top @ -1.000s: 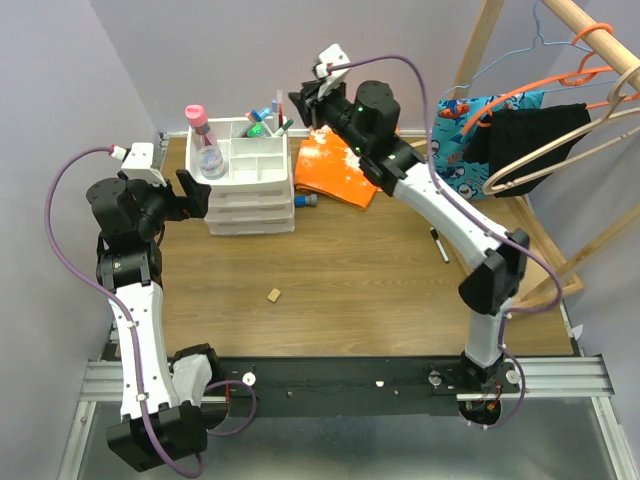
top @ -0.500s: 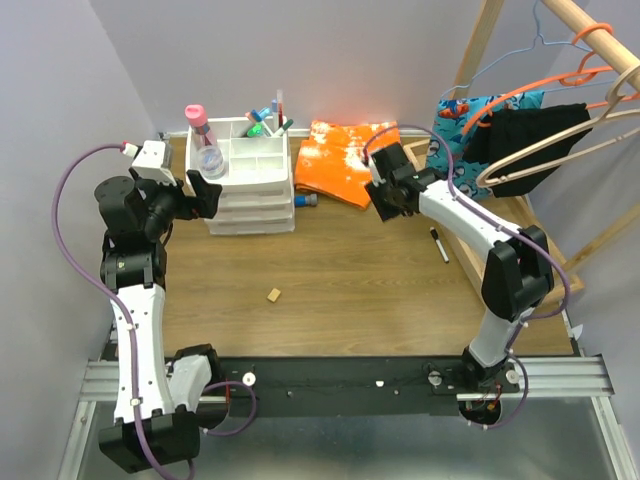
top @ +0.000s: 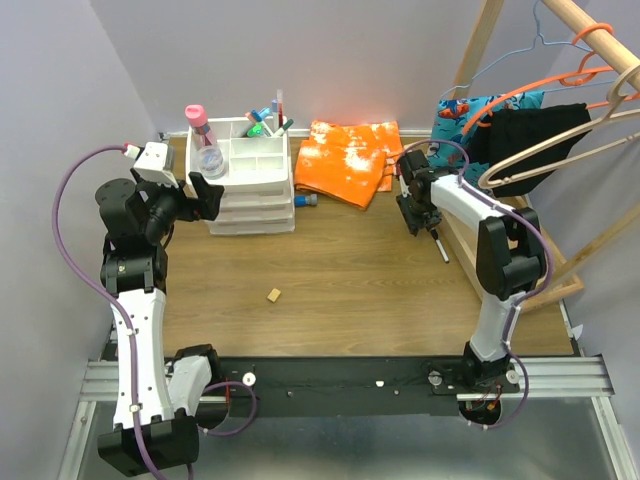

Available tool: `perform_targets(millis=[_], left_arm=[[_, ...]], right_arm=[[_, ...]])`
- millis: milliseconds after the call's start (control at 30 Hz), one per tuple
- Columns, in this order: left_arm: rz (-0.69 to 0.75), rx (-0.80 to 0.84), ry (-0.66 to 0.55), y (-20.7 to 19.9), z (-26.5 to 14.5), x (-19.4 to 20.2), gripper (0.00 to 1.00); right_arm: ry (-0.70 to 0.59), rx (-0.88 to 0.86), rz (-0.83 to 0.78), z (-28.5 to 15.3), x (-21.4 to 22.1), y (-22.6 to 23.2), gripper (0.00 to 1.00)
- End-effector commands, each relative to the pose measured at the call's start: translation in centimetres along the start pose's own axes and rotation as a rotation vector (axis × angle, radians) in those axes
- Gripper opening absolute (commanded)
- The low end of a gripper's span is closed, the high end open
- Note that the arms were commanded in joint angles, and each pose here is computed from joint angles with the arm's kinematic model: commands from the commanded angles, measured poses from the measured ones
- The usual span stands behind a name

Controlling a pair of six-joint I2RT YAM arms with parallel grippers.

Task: Sort the stationery into containers
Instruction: Pick up the pen from the center of the board.

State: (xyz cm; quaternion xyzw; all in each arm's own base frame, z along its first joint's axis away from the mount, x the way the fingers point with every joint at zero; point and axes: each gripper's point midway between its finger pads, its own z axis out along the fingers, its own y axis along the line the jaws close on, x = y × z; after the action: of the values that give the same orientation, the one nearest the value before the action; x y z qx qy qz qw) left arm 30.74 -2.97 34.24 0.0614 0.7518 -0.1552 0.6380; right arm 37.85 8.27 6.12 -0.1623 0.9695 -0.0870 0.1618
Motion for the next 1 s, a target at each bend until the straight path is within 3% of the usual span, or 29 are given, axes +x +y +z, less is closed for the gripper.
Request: perform_targets(millis=[0,367,833,967], left_arm=[[0.014,-0.009,-0.002,0.0,-0.3,0.2,0.99],[0.004,-0.010,0.009,0.3,0.0,0.8,0.99],[-0.009,-0.017,0.015,0.7,0.1,1.1,0.99],[-0.009,-0.018,0.016,0.7,0.1,1.1,0.99]], right_arm=[[0.028,0.059,-0.010,0.9,0.1,-1.2,0.47],[0.043,0.110,0.014,2.5,-0.5,-3.2,0.47],[0.082,0.011,0.068,5.1,0.0,-3.4,0.53],[0.091,-0.062,0.074,6.1,0.0,-2.7,0.50]])
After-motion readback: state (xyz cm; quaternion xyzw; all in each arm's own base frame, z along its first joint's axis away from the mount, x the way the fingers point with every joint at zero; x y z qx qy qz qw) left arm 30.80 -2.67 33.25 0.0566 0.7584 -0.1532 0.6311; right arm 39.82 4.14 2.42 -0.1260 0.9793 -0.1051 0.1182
